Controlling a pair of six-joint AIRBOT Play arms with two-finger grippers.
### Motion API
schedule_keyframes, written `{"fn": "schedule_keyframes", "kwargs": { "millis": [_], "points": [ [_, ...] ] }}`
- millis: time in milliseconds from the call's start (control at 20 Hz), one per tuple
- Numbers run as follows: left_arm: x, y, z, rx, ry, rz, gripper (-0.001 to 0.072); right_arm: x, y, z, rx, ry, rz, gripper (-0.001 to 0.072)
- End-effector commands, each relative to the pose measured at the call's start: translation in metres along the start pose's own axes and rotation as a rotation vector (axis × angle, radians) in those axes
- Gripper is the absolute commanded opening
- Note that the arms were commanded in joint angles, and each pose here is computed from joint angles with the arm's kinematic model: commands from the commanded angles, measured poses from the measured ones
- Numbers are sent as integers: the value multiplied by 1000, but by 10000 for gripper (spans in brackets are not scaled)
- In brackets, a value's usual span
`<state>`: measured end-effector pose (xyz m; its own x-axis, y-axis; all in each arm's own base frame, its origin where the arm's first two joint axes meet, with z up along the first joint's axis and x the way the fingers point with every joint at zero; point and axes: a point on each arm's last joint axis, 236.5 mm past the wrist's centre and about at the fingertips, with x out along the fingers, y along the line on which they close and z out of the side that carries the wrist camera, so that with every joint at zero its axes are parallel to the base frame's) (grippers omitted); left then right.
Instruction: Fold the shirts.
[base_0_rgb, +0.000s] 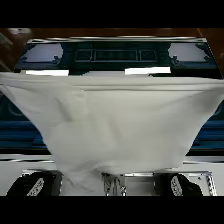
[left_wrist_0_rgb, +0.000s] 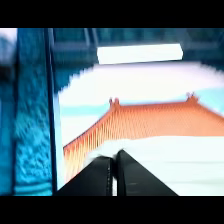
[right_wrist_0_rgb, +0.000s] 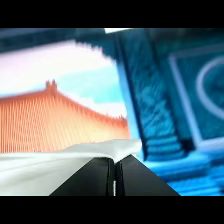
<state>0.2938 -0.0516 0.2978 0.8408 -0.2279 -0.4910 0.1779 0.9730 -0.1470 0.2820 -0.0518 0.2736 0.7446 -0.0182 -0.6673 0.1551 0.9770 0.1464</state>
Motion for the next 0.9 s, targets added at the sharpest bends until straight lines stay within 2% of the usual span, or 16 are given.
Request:
{"fn": "schedule_keyframes", "kwargs": {
  "millis": [0, 150, 400, 650, 700, 750, 800, 850],
  "points": [
    [98, 36, -74, -179, 158, 53, 43, 113, -16, -38, 157, 163, 67, 69],
    [179, 54, -85, -305, 133, 49, 43, 201, -13, -19, 371, 67, 184, 69],
    [289, 74, -111, -669, 86, 27, 43, 317, 10, -23, 461, 27, 203, 69],
    [326, 46, -181, -700, 289, 8, 57, 373, 43, -72, 422, 136, 203, 86],
    [325, 39, -190, -700, 332, -4, 171, 373, 49, -76, 415, 151, 212, 88],
    [320, 36, -195, -700, 369, -16, 456, 367, 54, -76, 416, 164, 229, 219],
    [310, 36, -197, -681, 424, -38, 712, 356, 56, -74, 405, 180, 246, 577],
    [294, 41, -199, -642, 496, -67, 714, 342, 55, -71, 350, 186, 263, 691]
  ]
}}
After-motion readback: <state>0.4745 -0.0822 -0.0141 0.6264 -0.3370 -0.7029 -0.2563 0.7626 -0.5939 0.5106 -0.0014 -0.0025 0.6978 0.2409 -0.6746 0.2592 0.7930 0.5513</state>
